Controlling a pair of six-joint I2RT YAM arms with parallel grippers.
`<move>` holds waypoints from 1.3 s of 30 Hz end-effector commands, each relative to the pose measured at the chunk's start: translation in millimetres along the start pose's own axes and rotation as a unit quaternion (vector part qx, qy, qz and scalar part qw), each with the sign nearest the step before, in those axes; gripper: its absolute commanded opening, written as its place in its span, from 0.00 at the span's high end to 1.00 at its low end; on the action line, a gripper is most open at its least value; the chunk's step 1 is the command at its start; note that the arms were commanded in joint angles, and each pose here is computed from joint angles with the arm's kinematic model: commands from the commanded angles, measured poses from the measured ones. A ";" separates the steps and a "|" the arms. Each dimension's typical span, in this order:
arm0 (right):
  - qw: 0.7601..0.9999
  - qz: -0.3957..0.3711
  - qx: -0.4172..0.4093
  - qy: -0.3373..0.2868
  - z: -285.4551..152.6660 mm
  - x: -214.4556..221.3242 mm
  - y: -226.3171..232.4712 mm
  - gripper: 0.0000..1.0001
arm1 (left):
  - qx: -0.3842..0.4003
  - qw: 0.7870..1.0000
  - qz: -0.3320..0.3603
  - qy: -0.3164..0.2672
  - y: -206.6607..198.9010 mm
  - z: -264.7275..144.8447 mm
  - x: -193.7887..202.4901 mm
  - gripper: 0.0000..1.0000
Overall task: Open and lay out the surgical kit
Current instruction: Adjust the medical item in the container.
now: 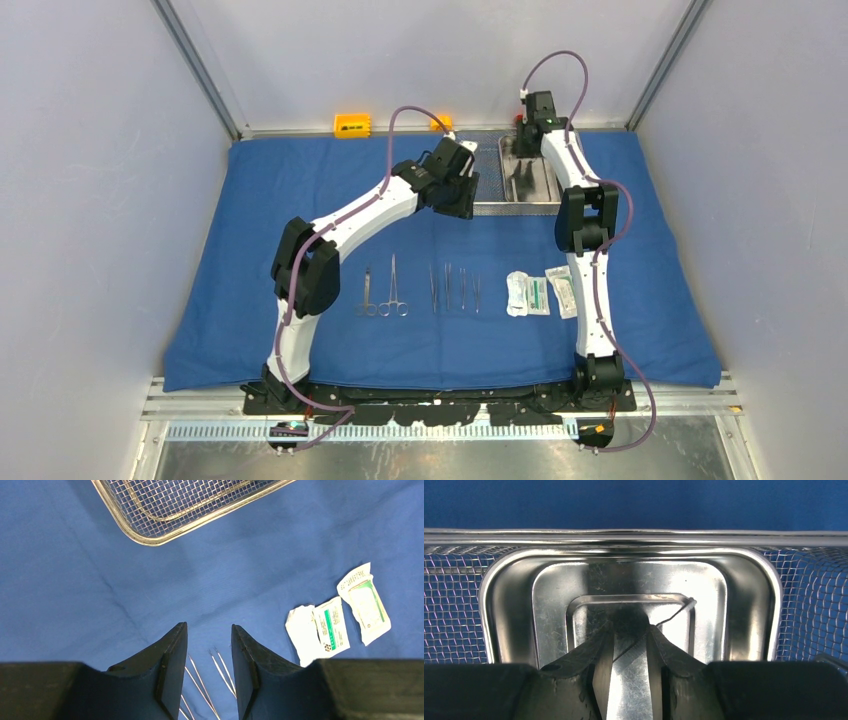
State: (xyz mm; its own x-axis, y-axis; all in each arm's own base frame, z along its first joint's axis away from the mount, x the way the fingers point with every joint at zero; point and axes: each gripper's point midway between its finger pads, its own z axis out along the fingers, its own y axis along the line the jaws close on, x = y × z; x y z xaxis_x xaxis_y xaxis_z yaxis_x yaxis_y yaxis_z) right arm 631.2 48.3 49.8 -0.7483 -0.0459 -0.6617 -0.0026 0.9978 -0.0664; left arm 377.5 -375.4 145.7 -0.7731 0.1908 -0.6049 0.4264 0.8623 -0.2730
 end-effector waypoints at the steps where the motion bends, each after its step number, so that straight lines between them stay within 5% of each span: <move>1: 0.998 0.008 0.015 -0.063 -14.1 -42.9 -9.4 0.64 | 0.016 1.000 -0.002 -0.022 -8.5 -8.4 -16.4 0.60; 24: 0.997 0.075 0.000 -0.034 -47.9 -25.5 -34.3 0.69 | 0.033 0.999 -0.014 -0.016 -14.0 -6.6 -13.1 0.60; 39: 0.988 0.148 -0.015 -0.031 -49.9 -25.7 -54.6 0.60 | 0.047 0.999 -0.021 -0.010 -18.8 -3.5 -10.3 0.60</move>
State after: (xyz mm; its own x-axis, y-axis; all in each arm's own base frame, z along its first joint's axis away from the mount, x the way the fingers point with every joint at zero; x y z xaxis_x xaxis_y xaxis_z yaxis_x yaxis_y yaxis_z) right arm 609.3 0.3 56.3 -0.7550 0.1907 -0.6274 0.1664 0.9812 0.0980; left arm 371.1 -383.7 147.9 -0.7926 0.1724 -0.5848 0.4261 0.8427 -0.3292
